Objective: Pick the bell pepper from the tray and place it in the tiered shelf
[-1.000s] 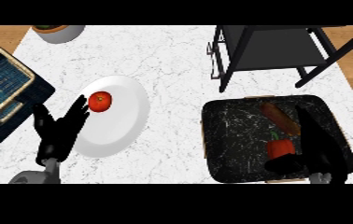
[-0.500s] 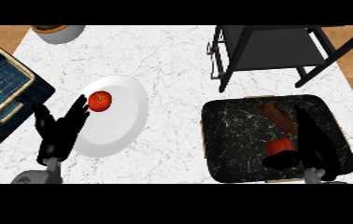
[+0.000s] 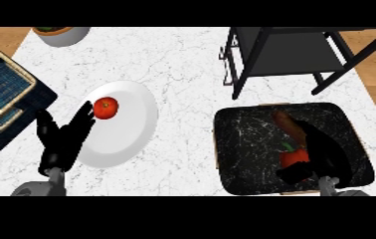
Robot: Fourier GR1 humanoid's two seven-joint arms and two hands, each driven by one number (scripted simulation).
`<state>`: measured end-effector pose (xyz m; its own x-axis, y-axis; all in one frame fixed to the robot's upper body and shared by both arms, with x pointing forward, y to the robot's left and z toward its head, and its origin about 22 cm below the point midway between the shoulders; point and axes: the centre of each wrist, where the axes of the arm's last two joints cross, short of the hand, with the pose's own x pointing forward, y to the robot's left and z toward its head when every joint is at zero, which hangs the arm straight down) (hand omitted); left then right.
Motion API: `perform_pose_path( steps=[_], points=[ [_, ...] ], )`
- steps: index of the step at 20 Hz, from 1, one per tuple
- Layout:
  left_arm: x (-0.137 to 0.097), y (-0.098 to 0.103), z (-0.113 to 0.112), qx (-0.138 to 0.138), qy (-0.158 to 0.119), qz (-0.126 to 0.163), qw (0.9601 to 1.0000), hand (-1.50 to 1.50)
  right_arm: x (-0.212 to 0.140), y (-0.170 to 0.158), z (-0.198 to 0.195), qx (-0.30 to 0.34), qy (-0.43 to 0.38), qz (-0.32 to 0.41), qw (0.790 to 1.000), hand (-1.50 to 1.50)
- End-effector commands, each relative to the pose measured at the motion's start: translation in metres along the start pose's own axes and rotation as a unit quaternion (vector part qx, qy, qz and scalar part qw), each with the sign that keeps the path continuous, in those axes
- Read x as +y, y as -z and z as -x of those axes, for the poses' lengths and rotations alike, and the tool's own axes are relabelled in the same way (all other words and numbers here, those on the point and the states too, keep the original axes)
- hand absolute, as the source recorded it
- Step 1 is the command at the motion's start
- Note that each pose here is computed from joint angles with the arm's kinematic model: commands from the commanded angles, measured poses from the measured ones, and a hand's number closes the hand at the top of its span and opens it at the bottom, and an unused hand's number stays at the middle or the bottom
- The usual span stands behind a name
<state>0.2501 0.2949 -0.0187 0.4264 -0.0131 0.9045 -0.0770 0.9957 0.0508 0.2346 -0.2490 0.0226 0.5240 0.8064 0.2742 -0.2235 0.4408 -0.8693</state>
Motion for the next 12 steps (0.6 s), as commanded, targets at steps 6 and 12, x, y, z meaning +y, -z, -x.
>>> perform_pose_path(
  steps=[6, 12],
  points=[
    [-0.005, 0.001, 0.019, 0.010, -0.004, -0.007, 0.9999, 0.00, 0.034, -0.018, -0.012, -0.072, 0.030, -0.013, 0.997, 1.50],
    [-0.012, 0.006, -0.008, -0.002, 0.012, 0.020, 0.9997, 0.00, 0.024, -0.020, -0.076, -0.282, -0.026, -0.127, 0.950, 1.50]
  ],
)
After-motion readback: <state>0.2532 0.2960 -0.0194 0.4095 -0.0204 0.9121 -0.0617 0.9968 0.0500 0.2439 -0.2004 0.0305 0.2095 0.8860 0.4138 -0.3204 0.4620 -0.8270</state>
